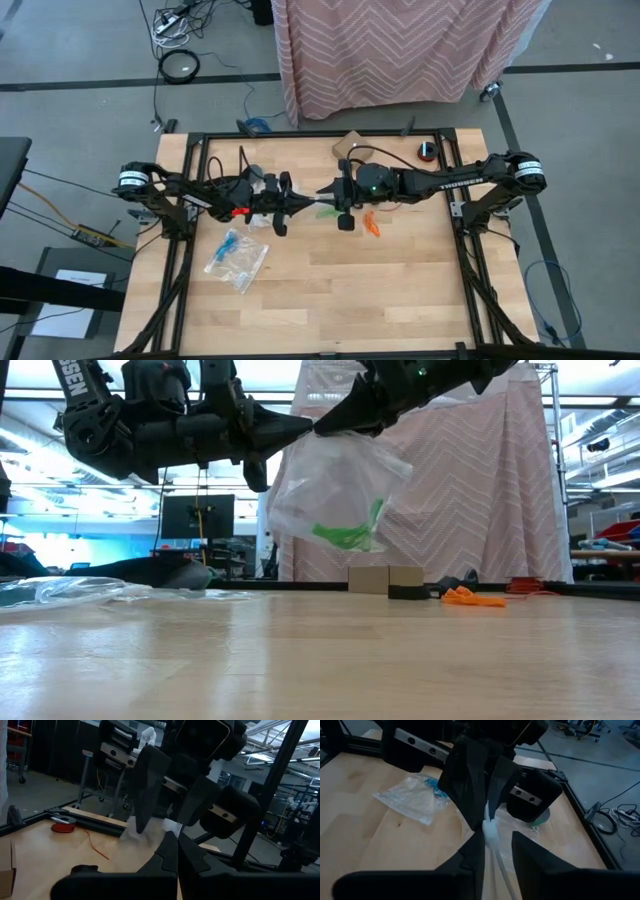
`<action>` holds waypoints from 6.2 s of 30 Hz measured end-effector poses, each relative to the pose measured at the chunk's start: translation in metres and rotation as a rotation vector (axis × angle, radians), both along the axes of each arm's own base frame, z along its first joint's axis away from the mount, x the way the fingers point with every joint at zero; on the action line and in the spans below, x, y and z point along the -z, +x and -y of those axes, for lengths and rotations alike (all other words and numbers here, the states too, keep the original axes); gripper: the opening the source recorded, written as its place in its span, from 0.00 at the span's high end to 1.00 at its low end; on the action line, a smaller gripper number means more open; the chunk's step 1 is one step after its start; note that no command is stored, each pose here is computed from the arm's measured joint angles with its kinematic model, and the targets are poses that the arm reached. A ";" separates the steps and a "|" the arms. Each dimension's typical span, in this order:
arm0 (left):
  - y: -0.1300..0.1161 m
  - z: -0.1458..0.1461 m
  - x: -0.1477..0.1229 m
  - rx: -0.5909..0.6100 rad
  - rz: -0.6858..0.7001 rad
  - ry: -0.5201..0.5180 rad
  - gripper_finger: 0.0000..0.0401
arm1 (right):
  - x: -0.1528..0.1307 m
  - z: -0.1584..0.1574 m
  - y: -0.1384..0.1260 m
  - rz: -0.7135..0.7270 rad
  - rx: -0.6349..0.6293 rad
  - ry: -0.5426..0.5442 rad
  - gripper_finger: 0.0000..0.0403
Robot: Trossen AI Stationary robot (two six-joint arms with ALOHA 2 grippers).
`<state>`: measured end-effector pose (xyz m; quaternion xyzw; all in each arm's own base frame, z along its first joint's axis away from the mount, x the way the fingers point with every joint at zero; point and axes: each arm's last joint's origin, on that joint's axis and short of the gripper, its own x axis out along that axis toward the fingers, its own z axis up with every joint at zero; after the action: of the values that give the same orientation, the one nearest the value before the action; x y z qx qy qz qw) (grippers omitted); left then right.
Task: Sort rubber bands
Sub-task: Close the transparent zip bag
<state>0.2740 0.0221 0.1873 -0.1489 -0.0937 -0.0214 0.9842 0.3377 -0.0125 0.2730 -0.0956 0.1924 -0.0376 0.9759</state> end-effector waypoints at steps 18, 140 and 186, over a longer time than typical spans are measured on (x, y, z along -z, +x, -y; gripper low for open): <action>0.001 0.000 0.003 0.003 -0.030 -0.002 1.00 | 0.002 -0.002 -0.001 -0.030 -0.046 -0.103 0.99; -0.001 -0.012 0.017 0.011 -0.194 0.039 1.00 | 0.038 0.006 -0.011 -0.335 0.120 0.005 0.78; 0.000 -0.006 0.010 0.048 -0.119 0.051 1.00 | 0.022 0.006 0.004 -0.120 0.011 0.068 0.61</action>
<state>0.2741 0.0284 0.1768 -0.1270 -0.0311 -0.0386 0.9907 0.3415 -0.0180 0.2513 -0.0637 0.2521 -0.0305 0.9651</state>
